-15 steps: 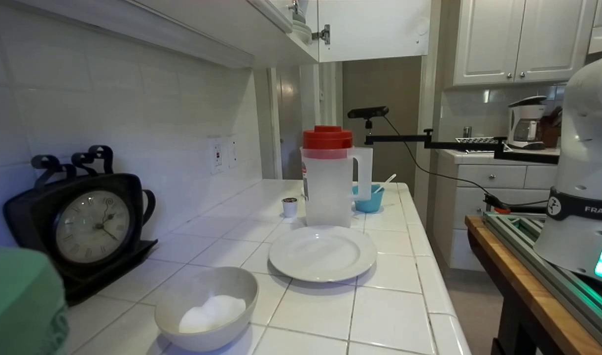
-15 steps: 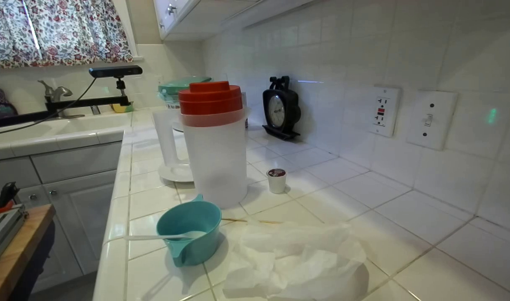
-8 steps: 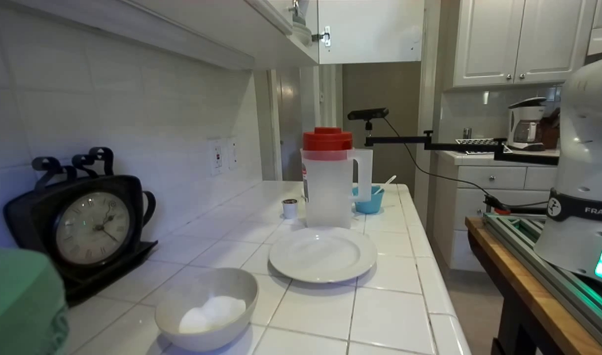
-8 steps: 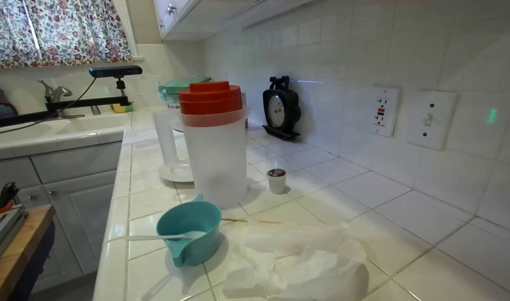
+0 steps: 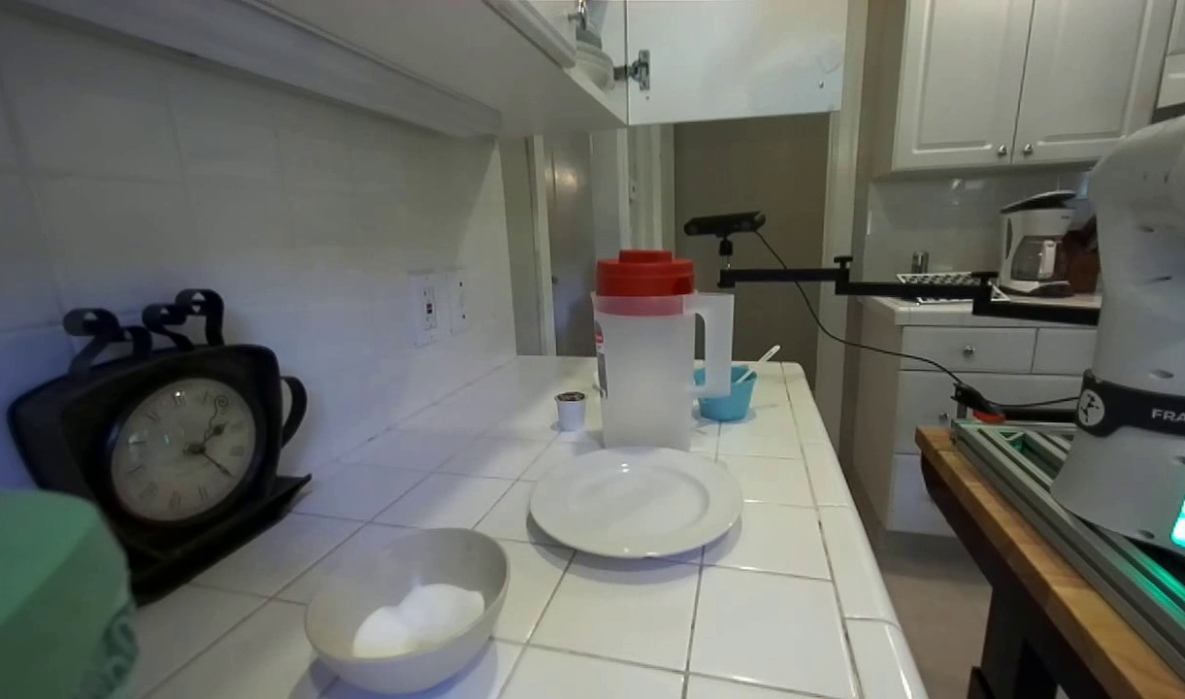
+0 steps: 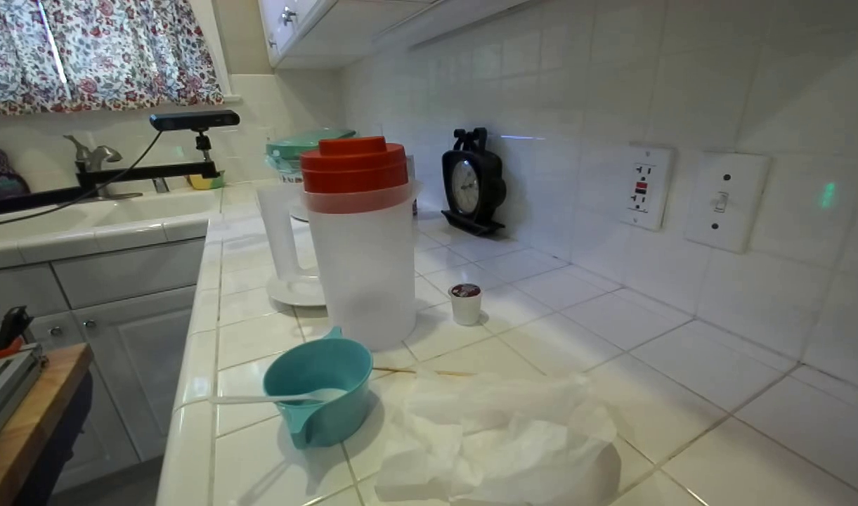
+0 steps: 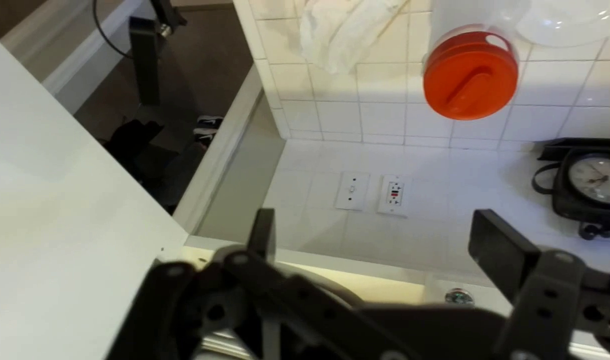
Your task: Open the cabinet door on the right
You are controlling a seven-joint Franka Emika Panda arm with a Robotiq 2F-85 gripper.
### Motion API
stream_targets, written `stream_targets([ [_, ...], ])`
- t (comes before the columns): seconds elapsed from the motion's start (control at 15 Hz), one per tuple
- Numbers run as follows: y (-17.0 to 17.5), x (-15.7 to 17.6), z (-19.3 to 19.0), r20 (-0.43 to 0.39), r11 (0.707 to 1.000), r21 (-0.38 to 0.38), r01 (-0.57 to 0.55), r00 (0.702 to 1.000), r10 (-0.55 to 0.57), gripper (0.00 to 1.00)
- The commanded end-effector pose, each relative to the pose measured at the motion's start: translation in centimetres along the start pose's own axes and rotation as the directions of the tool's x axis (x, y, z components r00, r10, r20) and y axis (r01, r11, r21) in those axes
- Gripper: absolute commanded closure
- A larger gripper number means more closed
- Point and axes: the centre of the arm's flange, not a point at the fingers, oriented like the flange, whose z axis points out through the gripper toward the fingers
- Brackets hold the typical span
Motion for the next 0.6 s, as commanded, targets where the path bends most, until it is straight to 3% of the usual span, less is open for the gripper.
stream_targets([
  [0.0, -0.37, 0.20, -0.31, 0.009, 1.000, 0.029, 0.005, 1.000, -0.005, 0.00],
  [0.53, -0.54, 0.30, -0.29, 0.015, 0.999, 0.033, 0.013, 1.000, -0.013, 0.00],
])
